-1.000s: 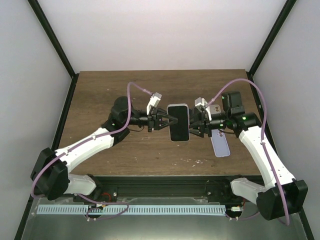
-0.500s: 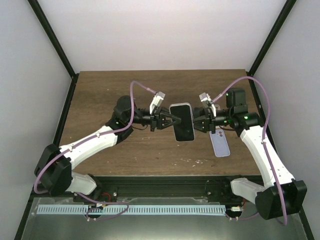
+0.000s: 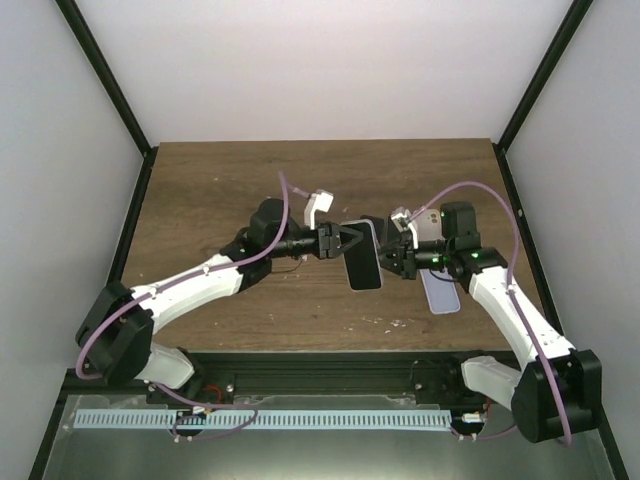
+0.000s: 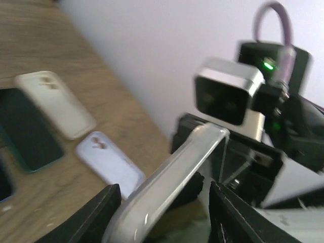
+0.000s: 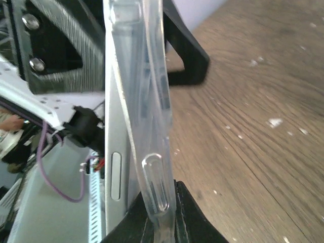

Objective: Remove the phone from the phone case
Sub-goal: Remove the phone case from the phone.

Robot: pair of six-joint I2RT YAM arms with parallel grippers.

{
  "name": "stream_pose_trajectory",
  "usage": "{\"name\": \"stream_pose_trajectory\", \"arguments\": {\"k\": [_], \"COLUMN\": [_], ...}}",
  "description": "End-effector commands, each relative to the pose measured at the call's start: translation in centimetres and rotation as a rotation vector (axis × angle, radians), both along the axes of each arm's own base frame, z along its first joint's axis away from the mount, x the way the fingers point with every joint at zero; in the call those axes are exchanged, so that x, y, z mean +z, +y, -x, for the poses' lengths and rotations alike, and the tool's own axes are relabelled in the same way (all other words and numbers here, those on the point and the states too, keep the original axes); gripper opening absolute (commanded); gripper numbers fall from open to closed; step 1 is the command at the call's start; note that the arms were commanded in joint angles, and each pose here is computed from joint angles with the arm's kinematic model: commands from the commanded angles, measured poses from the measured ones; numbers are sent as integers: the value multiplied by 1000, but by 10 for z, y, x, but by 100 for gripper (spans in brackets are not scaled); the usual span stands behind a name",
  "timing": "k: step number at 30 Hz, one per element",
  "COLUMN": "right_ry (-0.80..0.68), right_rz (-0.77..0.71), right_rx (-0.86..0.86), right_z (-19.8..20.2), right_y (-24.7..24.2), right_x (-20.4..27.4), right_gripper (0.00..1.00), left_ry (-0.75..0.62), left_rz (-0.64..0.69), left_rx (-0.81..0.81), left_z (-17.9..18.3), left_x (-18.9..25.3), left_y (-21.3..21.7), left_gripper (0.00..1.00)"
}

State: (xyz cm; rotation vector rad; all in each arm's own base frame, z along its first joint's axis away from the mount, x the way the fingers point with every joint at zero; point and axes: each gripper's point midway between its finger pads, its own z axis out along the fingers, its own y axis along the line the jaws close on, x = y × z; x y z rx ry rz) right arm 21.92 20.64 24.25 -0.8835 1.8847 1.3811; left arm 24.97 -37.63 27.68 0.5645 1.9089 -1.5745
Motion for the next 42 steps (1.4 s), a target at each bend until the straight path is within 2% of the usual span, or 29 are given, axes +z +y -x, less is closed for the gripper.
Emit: {"name": "stream_pose_trajectory", "arguments": {"k": [1, 5, 8, 14, 20, 25, 34, 42], "right_ry": [-14, 70, 128, 280, 605, 683, 833, 816], "right_rz": [45, 78, 105, 170, 336, 444, 460, 463], "right_rx": [-126, -185, -261, -415, -518, -631, -609, -636], "right_z": [-20, -25, -32, -42, -32, -34, -13, -5], "right_y": [-7, -11, -16, -30, -46, -67, -66, -70], "right_x": [-15, -49, -70, -97, -127, -140, -131, -146], "right_gripper": [1, 1, 1, 1, 1, 1, 1, 1], "left_ry": [-28, -47, -81, -163, -319, -410, -403, -415], "left_rz": [-118, -227, -357, -575, -716, -748, -720, -695], "left_rx": [341, 505, 548, 531, 458, 405, 326, 291], "left_z": [-37, -40, -28, 4, 43, 65, 81, 89], "left_x": [-20, -40, -56, -78, -88, -90, -108, -118], "left_y": [41, 75, 82, 63, 25, -9, -46, -74], "left_gripper": [51, 54, 54, 54, 50, 49, 45, 45]}}
